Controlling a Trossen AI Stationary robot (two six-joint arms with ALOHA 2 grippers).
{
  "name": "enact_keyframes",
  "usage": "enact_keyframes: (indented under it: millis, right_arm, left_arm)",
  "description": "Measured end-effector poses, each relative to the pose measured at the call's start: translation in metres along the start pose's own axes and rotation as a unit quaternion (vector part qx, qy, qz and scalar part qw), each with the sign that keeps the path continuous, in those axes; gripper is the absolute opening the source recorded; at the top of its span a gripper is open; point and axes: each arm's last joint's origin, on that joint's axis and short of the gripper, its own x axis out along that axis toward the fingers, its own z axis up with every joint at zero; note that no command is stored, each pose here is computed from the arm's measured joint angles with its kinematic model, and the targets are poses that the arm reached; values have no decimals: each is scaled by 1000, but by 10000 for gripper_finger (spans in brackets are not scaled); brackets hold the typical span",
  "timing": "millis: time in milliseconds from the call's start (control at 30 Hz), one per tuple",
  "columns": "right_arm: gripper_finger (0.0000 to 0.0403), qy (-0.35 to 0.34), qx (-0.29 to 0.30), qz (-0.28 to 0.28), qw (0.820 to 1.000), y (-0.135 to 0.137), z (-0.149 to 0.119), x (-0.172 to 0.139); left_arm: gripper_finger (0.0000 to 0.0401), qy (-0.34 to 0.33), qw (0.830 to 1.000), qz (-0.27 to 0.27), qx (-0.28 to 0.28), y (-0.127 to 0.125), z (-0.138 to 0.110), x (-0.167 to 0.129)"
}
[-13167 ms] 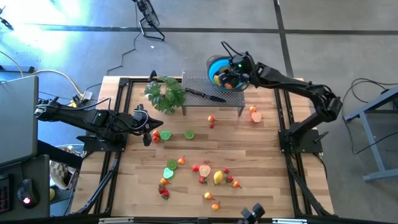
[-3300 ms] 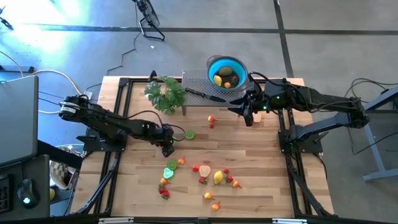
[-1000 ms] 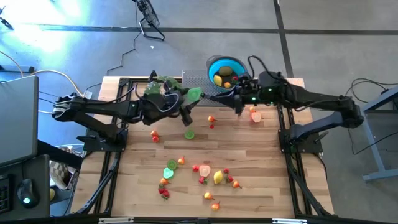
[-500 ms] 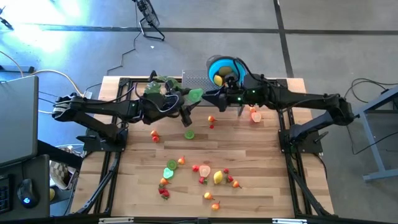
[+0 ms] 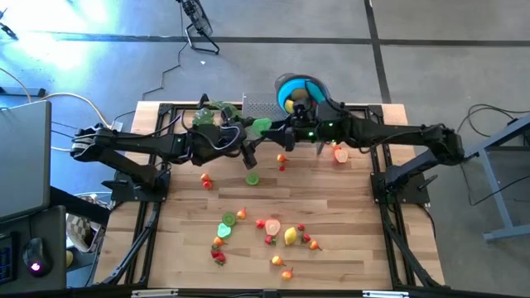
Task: Pick & Place Fruit
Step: Put the green avocado in the blue bowl on the shelf
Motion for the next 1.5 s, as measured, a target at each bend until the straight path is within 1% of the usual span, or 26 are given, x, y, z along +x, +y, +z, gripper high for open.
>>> enact_keyframes:
  millis: [67,167,367,833,1167,1267,1500]
  right_arm:
    - [298,5,2,-3,1000,-2,-4,6]
    - [291,-7,1,8,1000,-4,-5,13]
    - [270,-16,-1,10,1000,-5,-4,14]
    - [168,-13,0,5,1000,-6,-4,15]
    - [106,-15,1,2,1000,-6,-4,15]
    - [95,-14,2,2,1000,-6,-4,15]
    - [90,-13,10,3,1000,-6,-4,15]
  left_arm:
    - [219,0,1000,0,0,0,0,0]
    - [219,2,1000,0,1,0,0,0]
    - [219,10,1000,-1,6,0,-2,0]
    - [219,9,1000,-1,5,0,-2,0]
    - [219,9,1000,0,5,0,-2,0]
    - [219,9,1000,0,6,0,-2,0]
    - [219,9,1000,-1,4,0,-2,0]
